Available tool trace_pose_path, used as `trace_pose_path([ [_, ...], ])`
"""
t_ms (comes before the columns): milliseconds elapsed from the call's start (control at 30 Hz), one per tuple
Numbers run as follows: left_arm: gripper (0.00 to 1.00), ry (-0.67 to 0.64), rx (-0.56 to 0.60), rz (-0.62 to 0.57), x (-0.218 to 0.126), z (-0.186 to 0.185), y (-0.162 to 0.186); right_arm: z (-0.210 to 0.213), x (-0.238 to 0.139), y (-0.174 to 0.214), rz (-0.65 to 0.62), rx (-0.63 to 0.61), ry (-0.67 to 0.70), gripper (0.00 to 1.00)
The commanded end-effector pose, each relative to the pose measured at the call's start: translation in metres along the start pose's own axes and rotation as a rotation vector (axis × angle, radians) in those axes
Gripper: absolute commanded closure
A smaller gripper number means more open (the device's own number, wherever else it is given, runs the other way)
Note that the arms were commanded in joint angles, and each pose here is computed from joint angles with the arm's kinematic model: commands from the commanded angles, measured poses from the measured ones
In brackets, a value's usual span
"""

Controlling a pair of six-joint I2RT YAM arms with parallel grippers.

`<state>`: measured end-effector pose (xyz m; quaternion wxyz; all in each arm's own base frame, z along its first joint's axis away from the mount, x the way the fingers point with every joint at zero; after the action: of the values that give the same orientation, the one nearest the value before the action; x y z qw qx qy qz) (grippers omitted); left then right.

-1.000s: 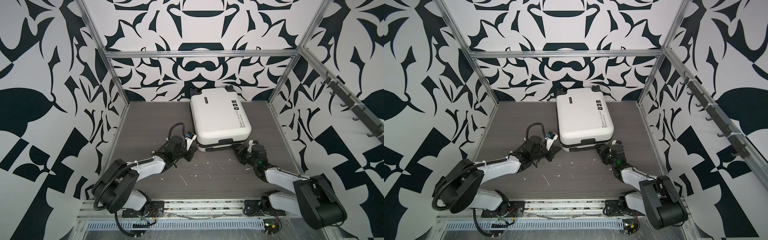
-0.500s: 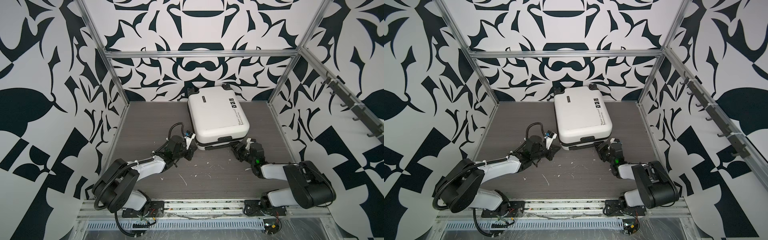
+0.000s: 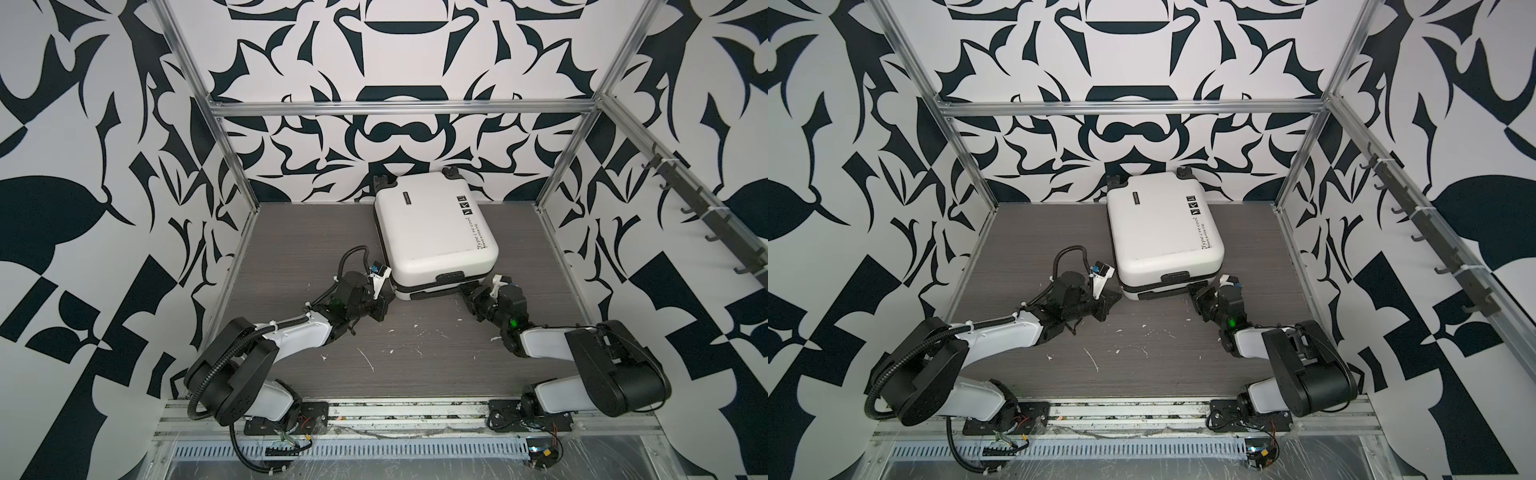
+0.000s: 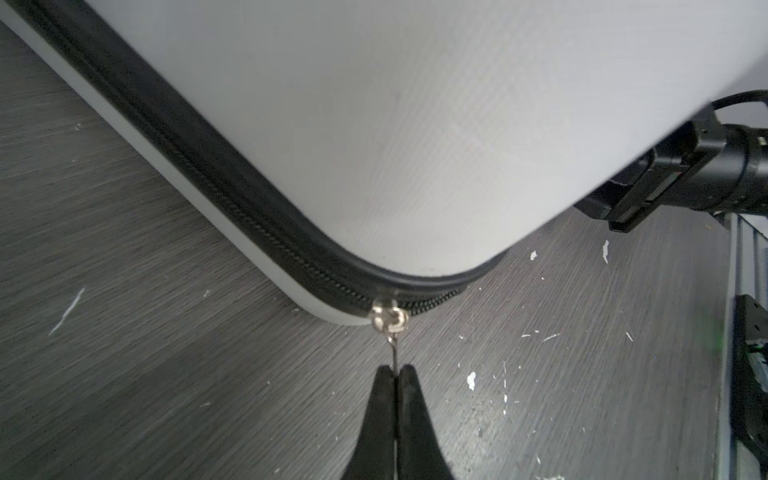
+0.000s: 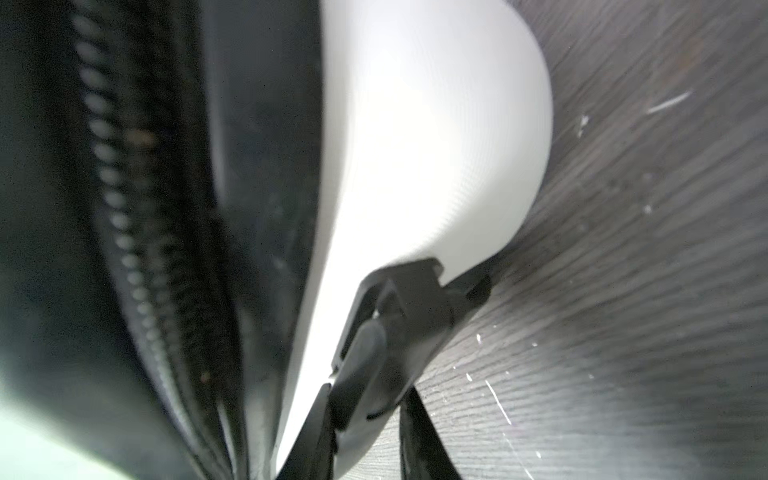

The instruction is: Pack the luggage

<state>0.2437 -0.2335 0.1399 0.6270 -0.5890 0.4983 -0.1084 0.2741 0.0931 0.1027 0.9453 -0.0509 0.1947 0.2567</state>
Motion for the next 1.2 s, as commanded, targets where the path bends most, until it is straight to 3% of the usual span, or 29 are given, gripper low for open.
trace_pose_path([
  [0, 1.0, 0.066, 0.044, -0.022, -0.005, -0.023, -0.013, 0.027, -0.001, -0.008, -0.081, -0.031, -0.109, 1.0],
  [1167, 1.0, -0.062, 0.25, -0.195, 0.002, -0.085, -0.015, 0.042, 0.007, 0.031, -0.121, -0.028, -0.142, 1.0],
])
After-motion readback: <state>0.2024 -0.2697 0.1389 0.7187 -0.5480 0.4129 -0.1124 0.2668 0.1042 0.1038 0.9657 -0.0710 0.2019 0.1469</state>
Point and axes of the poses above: each gripper's point midway between its finger pads, its own x axis out along the fingers, its own z axis along the line the jaws close on, y = z × x, the point moved 7 cm from there along -x, back along the fingers, and after that the axes turned 8 degrees about x, right-handed, at the moved point
